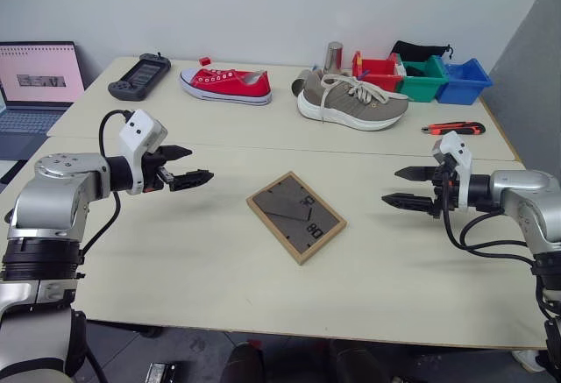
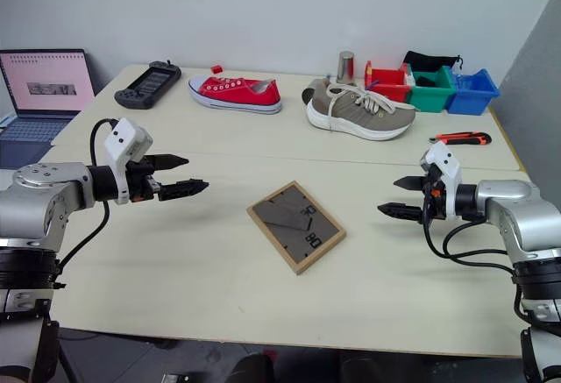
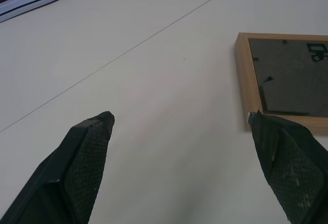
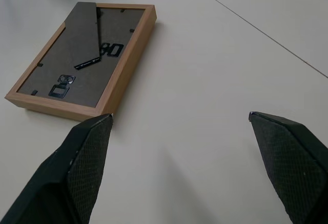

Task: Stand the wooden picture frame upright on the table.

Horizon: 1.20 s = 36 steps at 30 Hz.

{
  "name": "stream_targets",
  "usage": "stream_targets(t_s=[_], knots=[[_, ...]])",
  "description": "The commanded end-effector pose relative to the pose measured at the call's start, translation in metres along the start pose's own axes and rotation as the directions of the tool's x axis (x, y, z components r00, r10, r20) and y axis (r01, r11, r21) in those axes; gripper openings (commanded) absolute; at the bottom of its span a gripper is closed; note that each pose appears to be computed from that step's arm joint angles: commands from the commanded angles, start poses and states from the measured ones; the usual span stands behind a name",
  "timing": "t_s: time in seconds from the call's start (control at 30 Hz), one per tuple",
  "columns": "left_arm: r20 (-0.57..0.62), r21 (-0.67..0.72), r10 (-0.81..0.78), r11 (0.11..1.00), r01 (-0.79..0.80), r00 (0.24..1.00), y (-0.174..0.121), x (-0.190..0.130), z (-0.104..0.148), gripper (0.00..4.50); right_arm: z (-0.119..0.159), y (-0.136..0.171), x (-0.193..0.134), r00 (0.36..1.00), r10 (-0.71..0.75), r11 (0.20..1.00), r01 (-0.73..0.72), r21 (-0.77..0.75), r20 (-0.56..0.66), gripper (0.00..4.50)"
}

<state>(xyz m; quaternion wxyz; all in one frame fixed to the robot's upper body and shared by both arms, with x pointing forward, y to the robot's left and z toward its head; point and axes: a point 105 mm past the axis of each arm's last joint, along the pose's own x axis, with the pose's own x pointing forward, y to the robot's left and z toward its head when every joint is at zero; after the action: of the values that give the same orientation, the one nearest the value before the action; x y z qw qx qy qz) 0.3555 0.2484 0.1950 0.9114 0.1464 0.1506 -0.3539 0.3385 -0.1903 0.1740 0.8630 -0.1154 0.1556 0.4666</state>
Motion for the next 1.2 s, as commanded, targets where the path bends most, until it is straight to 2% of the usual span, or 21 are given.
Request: stream_targets(t_s=[0.03, 0.1, 0.17, 0.27, 0.33, 0.43, 0.7, 0.8, 0.93, 1.2], knots=[[0.026, 0.01, 0.015, 1.0, -0.015, 1.0, 0.002, -0.009, 0.01, 4.5, 0.017, 0.0, 0.001, 0.999, 0.013, 0.999, -0.011, -0.049, 0.045, 4.49], [0.026, -0.005, 0.012, 1.0, -0.012, 1.0, 0.001, -0.011, 0.01, 4.5, 0.018, 0.001, 0.003, 0.999, 0.019, 0.999, -0.016, -0.049, 0.05, 4.31], [0.027, -0.01, -0.002, 1.0, 0.002, 1.0, -0.002, -0.011, 0.009, 4.11, 0.018, 0.003, 0.005, 0.998, 0.032, 0.998, -0.03, -0.048, 0.05, 4.07], [0.025, -0.003, -0.018, 1.0, 0.018, 1.0, -0.006, -0.013, 0.006, 3.55, 0.015, 0.006, 0.007, 0.998, 0.051, 0.997, -0.048, -0.06, 0.035, 3.33], [0.026, -0.01, -0.031, 0.999, 0.031, 0.999, -0.01, -0.013, 0.004, 2.92, 0.015, 0.006, 0.009, 0.998, 0.054, 0.997, -0.052, -0.061, 0.033, 2.68], [0.026, -0.026, -0.056, 0.998, 0.056, 0.998, -0.018, -0.012, 0.001, 2.4, 0.015, 0.006, 0.014, 0.997, 0.065, 0.996, -0.063, -0.061, 0.033, 2.03], [0.042, -0.09, -0.113, 0.989, 0.117, 0.993, -0.059, 0.023, -0.025, 0.59, -0.001, 0.002, 0.054, 0.998, 0.044, 0.997, -0.042, -0.06, 0.036, 0.06], [0.047, -0.095, -0.128, 0.987, 0.132, 0.991, -0.07, 0.033, -0.029, 0.02, -0.005, 0.002, 0.06, 0.999, 0.039, 0.997, -0.037, -0.066, 0.03, 0.0], [0.052, -0.113, -0.123, 0.985, 0.129, 0.991, -0.076, 0.044, -0.034, 0.02, -0.013, 0.017, 0.067, 0.995, 0.098, 0.994, -0.097, -0.059, 0.017, 0.0], [0.021, -0.127, -0.149, 0.98, 0.15, 0.989, -0.088, 0.065, -0.047, 0.02, -0.032, 0.04, 0.085, 0.992, 0.125, 0.99, -0.126, -0.067, -0.025, 0.0]])
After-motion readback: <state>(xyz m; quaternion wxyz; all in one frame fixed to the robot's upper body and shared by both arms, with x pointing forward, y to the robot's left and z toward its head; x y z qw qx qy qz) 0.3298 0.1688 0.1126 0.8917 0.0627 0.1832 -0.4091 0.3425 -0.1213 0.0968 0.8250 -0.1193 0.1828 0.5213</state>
